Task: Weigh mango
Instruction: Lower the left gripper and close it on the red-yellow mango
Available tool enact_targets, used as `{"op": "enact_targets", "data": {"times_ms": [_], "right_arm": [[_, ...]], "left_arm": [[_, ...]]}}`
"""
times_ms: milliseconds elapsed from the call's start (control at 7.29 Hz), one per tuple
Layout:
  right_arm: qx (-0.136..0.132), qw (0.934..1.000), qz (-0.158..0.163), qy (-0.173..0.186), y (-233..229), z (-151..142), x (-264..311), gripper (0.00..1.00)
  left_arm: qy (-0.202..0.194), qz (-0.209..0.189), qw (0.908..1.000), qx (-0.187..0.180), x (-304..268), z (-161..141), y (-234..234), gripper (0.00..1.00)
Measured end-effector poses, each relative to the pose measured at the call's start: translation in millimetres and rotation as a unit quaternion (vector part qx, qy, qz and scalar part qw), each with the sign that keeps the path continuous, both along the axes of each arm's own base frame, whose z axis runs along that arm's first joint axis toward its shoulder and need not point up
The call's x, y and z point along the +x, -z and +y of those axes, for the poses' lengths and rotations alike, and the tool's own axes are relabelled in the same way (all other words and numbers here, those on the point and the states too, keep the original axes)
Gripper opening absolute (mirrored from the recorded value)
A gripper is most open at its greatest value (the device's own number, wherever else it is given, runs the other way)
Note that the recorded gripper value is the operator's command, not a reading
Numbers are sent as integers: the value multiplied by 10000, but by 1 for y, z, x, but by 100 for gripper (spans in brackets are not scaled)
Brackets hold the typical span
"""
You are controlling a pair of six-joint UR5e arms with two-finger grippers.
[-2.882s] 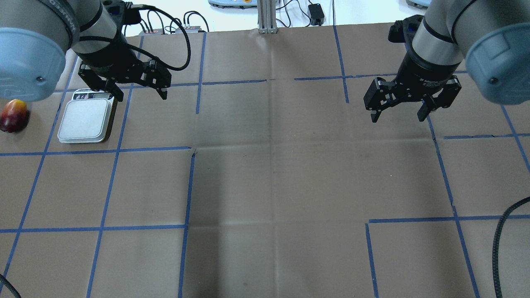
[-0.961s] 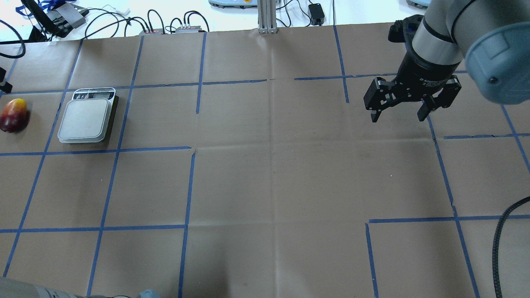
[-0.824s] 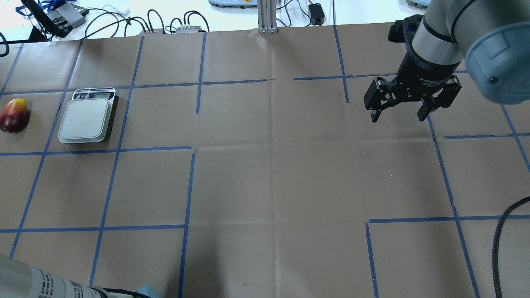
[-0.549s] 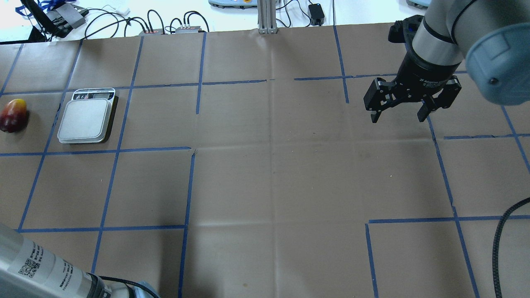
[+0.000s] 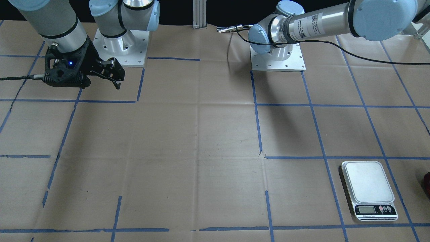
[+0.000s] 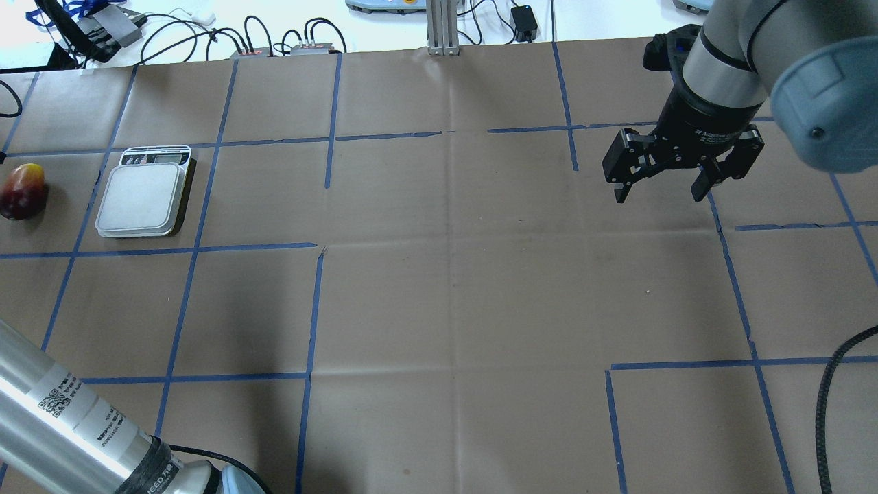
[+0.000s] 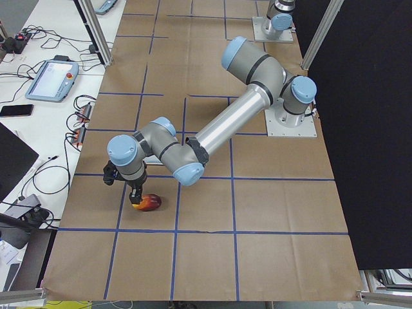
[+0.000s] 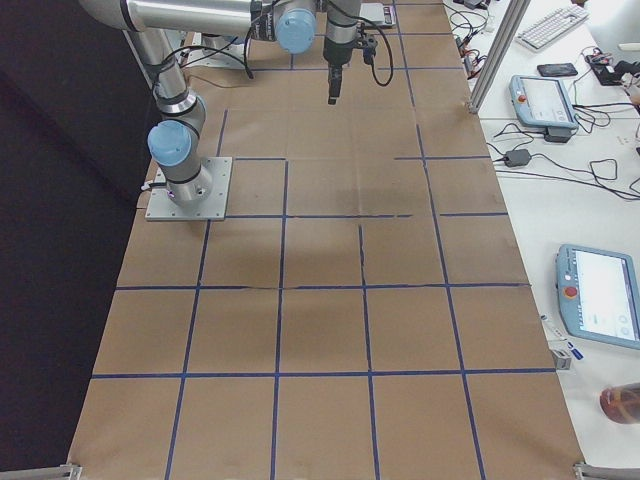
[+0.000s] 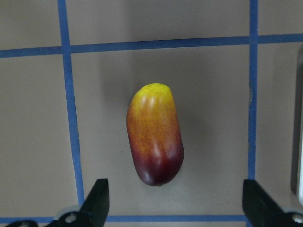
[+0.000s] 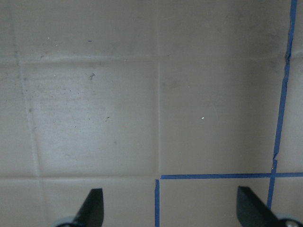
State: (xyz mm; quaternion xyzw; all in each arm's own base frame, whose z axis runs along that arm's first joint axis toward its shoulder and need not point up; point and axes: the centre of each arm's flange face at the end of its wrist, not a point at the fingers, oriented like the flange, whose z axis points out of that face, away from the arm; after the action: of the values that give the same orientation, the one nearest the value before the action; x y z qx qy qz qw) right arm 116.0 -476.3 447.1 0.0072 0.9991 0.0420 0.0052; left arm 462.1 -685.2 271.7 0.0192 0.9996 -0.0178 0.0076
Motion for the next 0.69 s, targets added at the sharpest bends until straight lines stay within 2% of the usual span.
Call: {"op": "enact_targets", "data": {"times_ms": [412, 549, 686], "right_arm": [[-3, 10000, 0, 1, 0, 0, 0, 100], [-1, 10000, 0, 1, 0, 0, 0, 100], [0, 10000, 0, 1, 0, 0, 0, 100]], "left_arm": [[-77, 218, 9994, 253, 5, -7, 75, 100], [-113, 258, 9991, 325, 5, -6, 87, 89], [-132, 267, 9989, 375, 5, -5, 94, 64]]}}
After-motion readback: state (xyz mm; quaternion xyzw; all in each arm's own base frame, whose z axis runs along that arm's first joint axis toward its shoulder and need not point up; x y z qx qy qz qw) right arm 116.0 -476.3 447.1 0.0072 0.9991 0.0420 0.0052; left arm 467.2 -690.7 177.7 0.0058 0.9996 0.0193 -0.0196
